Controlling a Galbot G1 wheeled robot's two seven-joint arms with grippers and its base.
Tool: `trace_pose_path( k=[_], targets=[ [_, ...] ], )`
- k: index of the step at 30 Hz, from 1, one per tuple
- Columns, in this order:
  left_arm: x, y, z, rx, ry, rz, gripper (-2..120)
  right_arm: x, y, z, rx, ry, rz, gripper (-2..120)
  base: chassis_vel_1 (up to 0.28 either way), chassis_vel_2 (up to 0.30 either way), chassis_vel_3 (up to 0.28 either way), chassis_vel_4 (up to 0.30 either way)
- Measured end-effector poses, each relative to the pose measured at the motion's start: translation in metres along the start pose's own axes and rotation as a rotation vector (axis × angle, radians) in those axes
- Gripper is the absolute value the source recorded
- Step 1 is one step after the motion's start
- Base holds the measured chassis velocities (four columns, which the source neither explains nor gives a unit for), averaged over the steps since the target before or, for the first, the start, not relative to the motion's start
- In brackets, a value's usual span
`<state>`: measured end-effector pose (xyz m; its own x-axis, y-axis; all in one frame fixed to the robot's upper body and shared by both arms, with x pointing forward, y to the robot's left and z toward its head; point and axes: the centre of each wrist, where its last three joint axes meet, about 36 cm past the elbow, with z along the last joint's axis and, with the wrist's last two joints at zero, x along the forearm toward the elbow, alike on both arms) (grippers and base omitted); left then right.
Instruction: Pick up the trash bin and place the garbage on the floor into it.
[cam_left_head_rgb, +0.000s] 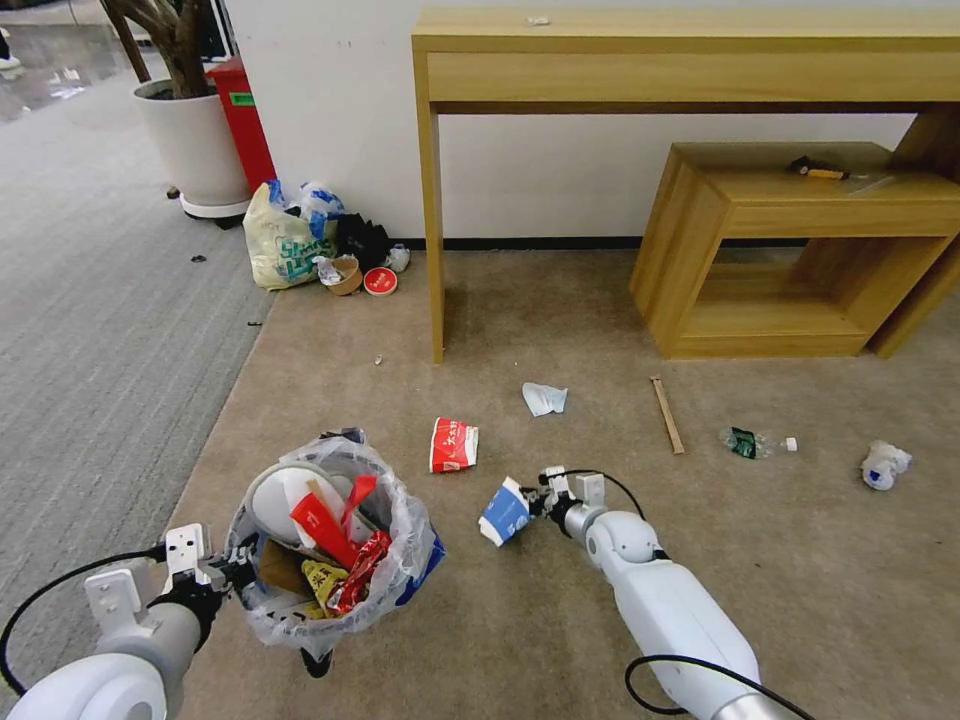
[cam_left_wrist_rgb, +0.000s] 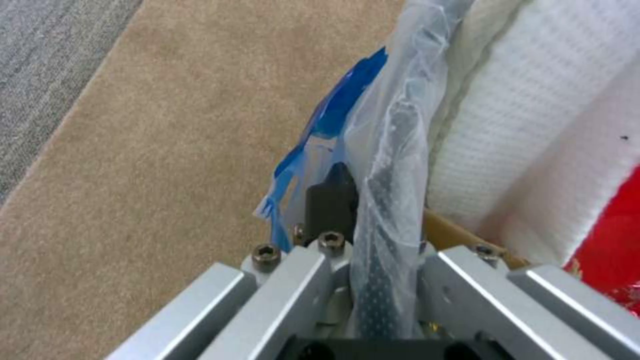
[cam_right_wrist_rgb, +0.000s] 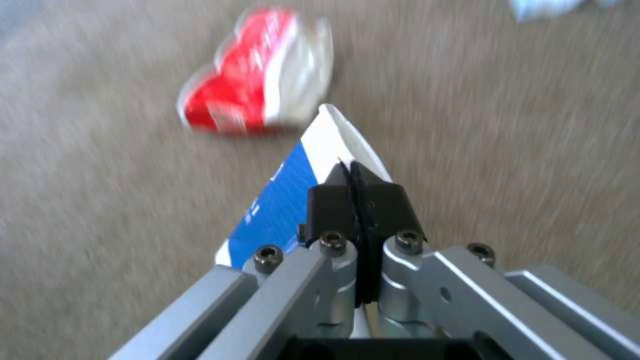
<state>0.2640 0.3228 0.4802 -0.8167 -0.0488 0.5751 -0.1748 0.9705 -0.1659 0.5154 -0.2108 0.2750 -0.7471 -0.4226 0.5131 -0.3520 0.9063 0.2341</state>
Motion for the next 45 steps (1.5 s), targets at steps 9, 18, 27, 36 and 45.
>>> trace_pose_path(
  k=[9, 18, 27, 36, 45],
  targets=[
    [0.001, -0.002, 0.000, -0.008, 0.001, 0.007, 0, 0.028, 0.001, -0.032, 0.080, -0.149, 0.001, 0, 0.000, 0.000, 0.000, 0.000],
    [-0.001, -0.009, -0.001, -0.034, 0.007, 0.009, 0, 0.080, 0.020, -0.113, 0.147, -0.330, -0.116, 0, 0.000, 0.000, 0.000, 0.000],
    [-0.010, -0.012, -0.008, -0.073, 0.011, 0.010, 0, 0.116, 0.097, -0.197, 0.248, -0.408, -0.427, 0, 0.000, 0.000, 0.000, 0.000],
    [-0.019, -0.009, -0.009, -0.061, 0.019, 0.001, 0, 0.118, 0.179, -0.190, 0.293, -0.312, -0.696, 0, 0.000, 0.000, 0.000, 0.000],
    [-0.021, -0.008, -0.011, -0.049, 0.017, 0.009, 0, 0.117, 0.196, -0.149, 0.396, -0.191, -0.738, 0, 0.000, 0.000, 0.000, 0.000]
  ],
)
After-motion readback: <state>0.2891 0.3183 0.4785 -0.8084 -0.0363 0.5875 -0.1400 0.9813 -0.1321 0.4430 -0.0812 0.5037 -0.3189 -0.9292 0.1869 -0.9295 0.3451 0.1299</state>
